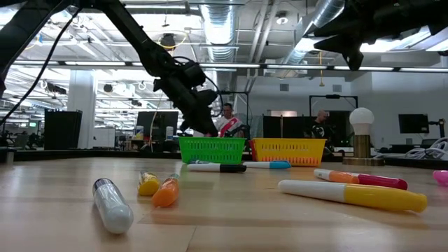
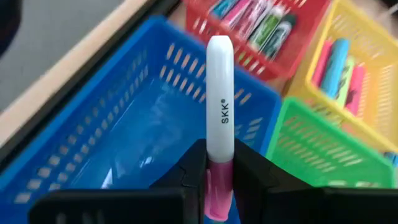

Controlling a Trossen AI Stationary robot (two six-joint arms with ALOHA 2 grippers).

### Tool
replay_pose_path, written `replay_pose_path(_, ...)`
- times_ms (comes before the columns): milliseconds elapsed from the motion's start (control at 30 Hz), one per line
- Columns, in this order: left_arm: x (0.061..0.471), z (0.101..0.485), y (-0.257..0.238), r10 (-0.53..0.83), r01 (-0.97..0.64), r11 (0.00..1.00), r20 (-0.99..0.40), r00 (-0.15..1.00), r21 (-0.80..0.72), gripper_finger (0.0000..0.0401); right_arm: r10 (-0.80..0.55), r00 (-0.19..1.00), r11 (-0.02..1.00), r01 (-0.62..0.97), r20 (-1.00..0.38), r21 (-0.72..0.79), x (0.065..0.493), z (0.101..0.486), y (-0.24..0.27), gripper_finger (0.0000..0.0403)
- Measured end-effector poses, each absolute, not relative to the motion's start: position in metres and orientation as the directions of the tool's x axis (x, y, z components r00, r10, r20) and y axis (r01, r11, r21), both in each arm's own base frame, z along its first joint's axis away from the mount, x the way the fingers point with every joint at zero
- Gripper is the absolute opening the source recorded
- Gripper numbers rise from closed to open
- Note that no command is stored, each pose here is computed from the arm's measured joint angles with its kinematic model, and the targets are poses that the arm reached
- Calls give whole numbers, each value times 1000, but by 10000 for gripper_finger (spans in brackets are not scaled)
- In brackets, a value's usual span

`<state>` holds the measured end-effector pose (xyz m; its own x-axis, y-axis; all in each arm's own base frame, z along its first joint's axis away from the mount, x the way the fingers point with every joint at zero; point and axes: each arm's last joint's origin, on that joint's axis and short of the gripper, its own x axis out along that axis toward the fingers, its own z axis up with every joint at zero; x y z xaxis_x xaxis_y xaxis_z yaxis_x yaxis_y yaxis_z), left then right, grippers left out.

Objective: Pick & Place Markers
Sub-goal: Put the right small pink highlighter pen into the blue bin

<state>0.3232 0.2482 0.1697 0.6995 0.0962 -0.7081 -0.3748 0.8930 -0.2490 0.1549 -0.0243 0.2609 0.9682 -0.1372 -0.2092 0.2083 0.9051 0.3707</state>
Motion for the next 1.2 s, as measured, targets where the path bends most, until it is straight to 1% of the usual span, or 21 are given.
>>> replay_pose_path(133, 319, 168, 250, 97, -392, 885, -724, 683, -251, 50, -137, 968, 902, 209, -209, 377, 155, 261, -24, 120)
replay_pose_path(367, 317, 168, 254, 110, -404, 881, -725, 680, -245, 57, -137, 968, 902, 209, -208, 377, 155, 261, -24, 120)
replay_pose_path(667, 314, 169, 257, 129, -404, 888, -724, 678, -220, 57, -137, 968, 902, 209, -208, 377, 155, 261, -24, 120)
replay_pose_path(967, 314, 169, 256, 111, -427, 864, -728, 677, -266, 56, -137, 968, 902, 209, -208, 377, 155, 261, -24, 120)
replay_pose_path(1200, 311, 165, 253, 82, -453, 843, -762, 642, -291, 56, -138, 968, 902, 209, -208, 377, 155, 261, -24, 120)
